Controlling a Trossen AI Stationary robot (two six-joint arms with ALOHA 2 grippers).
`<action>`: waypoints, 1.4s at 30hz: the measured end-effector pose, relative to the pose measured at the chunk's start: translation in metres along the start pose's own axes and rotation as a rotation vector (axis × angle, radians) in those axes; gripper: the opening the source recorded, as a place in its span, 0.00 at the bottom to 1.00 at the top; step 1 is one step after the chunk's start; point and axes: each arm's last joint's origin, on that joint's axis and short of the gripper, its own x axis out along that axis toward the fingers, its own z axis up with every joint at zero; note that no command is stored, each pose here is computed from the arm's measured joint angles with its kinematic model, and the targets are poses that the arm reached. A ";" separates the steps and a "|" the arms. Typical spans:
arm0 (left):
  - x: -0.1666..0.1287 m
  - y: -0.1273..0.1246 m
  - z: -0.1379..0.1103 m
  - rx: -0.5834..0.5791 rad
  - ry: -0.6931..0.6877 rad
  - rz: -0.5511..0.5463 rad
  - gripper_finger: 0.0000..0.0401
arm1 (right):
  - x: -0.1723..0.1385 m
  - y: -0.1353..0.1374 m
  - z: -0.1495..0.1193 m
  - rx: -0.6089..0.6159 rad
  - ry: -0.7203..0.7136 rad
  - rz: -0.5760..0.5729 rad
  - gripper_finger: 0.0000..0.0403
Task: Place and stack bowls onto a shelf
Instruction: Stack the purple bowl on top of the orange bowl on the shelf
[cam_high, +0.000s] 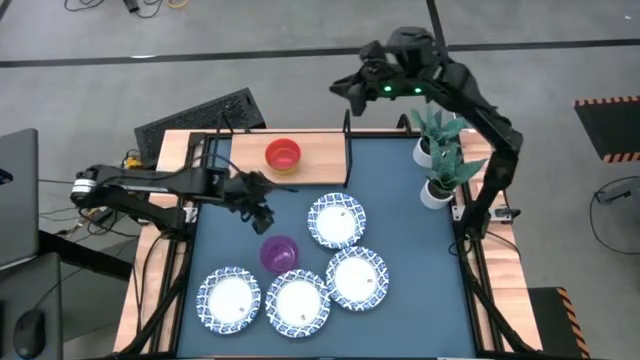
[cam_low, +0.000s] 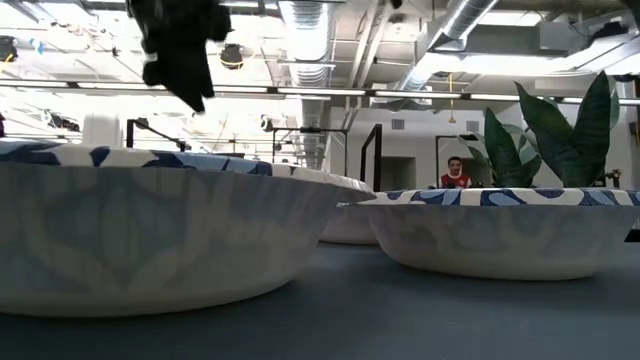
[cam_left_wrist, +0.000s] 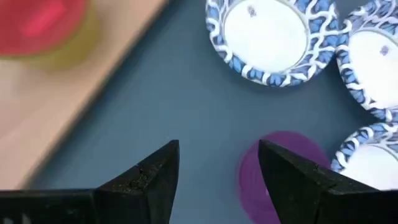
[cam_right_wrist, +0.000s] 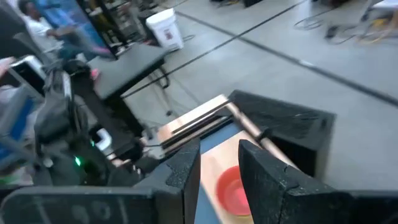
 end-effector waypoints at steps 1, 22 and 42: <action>0.011 0.001 -0.004 -0.013 0.017 -0.010 0.51 | -0.004 0.001 0.001 -0.008 -0.008 -0.015 0.33; 0.111 -0.035 -0.065 -0.061 0.329 -0.031 0.51 | -0.011 0.005 -0.008 -0.107 0.075 -0.031 0.33; 0.091 -0.040 -0.041 -0.210 0.264 0.040 0.00 | -0.011 0.006 -0.017 -0.246 0.164 -0.029 0.33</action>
